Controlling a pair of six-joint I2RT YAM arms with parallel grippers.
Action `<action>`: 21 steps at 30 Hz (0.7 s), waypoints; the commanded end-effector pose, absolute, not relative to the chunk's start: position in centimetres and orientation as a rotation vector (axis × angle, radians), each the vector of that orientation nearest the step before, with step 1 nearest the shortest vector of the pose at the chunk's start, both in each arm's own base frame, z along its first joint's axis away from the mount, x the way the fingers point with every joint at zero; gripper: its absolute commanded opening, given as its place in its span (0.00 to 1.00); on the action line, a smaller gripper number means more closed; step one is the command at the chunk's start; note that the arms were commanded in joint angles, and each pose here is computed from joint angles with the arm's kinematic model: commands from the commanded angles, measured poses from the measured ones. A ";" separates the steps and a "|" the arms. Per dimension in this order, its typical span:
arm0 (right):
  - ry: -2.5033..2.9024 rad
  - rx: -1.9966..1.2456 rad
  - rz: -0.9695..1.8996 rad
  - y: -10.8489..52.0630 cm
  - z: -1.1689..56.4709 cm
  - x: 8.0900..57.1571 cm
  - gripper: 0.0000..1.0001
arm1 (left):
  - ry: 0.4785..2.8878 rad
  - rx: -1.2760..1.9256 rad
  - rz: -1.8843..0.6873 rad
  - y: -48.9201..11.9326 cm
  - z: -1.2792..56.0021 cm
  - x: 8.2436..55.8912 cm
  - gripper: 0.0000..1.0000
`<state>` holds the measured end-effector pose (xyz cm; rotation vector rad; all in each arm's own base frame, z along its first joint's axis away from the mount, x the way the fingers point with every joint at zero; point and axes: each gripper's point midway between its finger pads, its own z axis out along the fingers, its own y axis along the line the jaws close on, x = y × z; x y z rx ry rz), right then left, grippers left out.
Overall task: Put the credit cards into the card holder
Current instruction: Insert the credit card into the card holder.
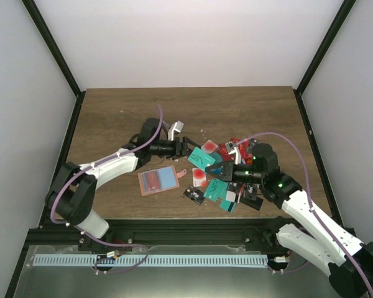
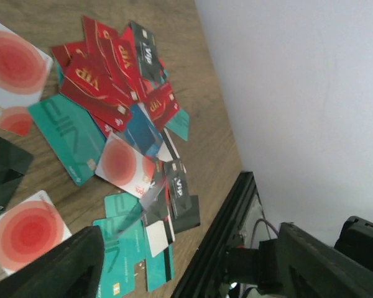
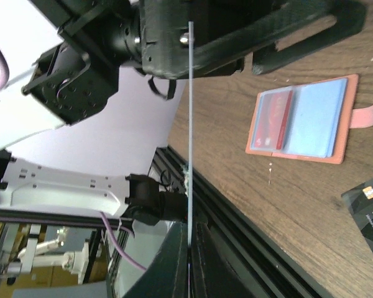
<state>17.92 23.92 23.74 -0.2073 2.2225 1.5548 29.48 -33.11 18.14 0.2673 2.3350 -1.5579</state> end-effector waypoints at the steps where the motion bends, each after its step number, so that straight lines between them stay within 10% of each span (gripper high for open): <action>1: 2.099 -0.083 1.528 23.5 26.8 20.5 0.01 | 2.232 0.249 -1.448 -30.9 22.1 29.8 0.81; 21: 1.706 0.108 1.823 28.9 38.9 27.5 0.01 | 1.814 -0.050 -1.713 -26.2 34.7 28.7 0.53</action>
